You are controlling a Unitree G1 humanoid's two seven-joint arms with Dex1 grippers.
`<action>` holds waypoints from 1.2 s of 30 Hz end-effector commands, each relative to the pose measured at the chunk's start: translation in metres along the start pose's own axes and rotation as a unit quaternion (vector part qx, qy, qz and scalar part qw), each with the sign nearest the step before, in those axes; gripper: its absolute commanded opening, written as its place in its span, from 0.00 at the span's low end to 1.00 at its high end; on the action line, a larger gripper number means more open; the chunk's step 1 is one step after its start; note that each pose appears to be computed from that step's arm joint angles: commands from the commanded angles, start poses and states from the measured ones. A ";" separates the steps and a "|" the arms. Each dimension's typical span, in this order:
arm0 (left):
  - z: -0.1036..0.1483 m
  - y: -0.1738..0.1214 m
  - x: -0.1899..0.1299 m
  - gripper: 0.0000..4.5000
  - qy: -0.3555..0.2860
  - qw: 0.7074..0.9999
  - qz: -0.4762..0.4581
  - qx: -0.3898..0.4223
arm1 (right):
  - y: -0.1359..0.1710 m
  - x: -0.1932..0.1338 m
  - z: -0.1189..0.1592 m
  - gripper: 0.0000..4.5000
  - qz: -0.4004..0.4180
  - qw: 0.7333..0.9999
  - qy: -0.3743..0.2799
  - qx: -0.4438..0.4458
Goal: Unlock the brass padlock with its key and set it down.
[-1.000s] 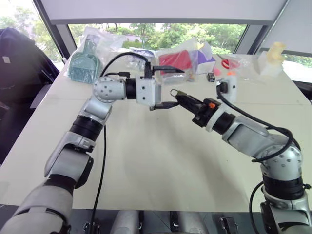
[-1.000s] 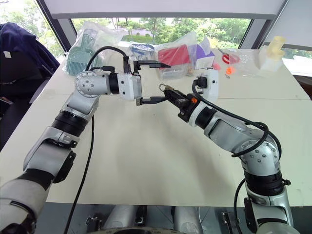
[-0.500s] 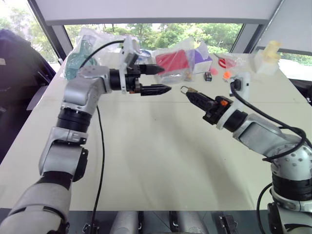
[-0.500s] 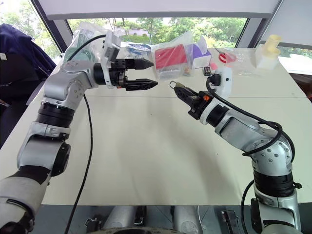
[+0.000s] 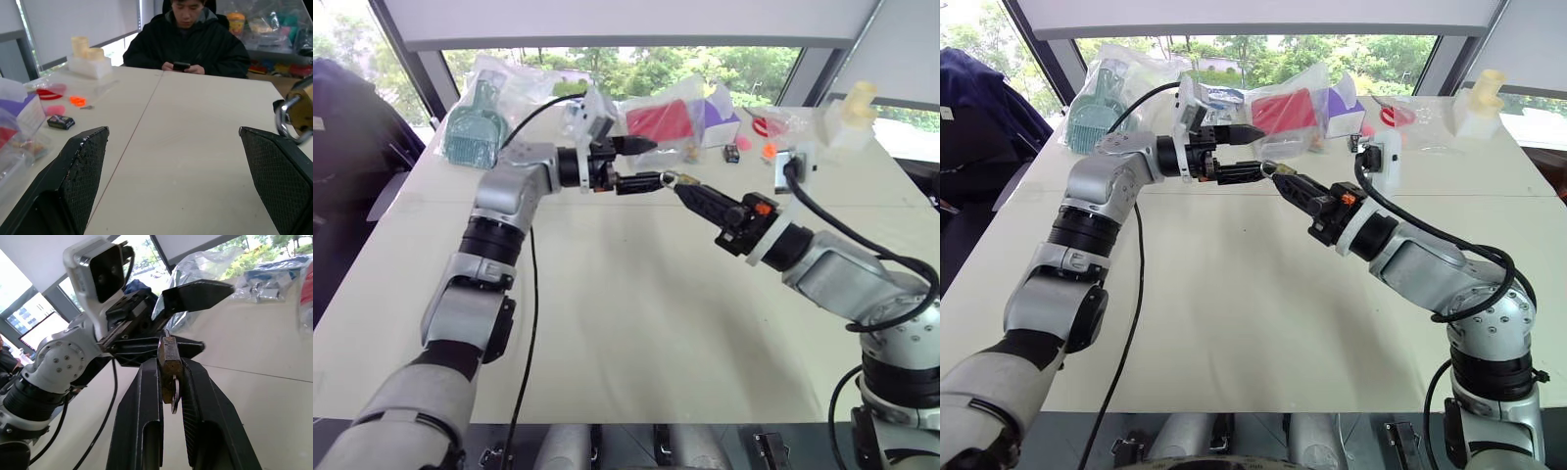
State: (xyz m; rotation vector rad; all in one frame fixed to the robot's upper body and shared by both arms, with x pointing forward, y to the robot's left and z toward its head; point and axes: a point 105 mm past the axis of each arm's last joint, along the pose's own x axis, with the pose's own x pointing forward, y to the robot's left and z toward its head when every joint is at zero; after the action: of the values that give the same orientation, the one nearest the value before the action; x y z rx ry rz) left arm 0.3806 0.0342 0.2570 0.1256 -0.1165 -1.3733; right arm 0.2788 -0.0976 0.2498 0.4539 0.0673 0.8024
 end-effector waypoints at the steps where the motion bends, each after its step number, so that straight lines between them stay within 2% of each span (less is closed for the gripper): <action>1: 0.018 0.001 -0.001 0.98 -0.015 0.999 -0.004 0.032 | 0.010 -0.003 0.004 0.01 0.014 1.000 -0.015 -0.007; 9: -0.002 -0.004 -0.026 0.98 0.043 0.998 -0.029 0.023 | -0.012 -0.006 0.015 0.01 -0.036 0.999 -0.040 -0.004; 27: 0.029 -0.013 -0.010 0.98 -0.020 0.999 -0.038 -0.004 | 0.000 0.005 0.006 0.01 -0.012 1.000 -0.022 -0.012; 36: 0.019 -0.014 -0.005 0.98 -0.001 0.999 -0.039 0.017 | 0.016 0.005 0.000 0.01 0.021 1.000 -0.015 -0.004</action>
State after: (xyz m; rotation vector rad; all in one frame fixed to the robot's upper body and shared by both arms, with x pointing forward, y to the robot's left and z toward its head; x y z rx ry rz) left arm 0.3670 0.0400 0.2671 0.1069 -0.0992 -1.4389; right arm 0.2846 -0.0937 0.2441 0.4612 0.0747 0.7680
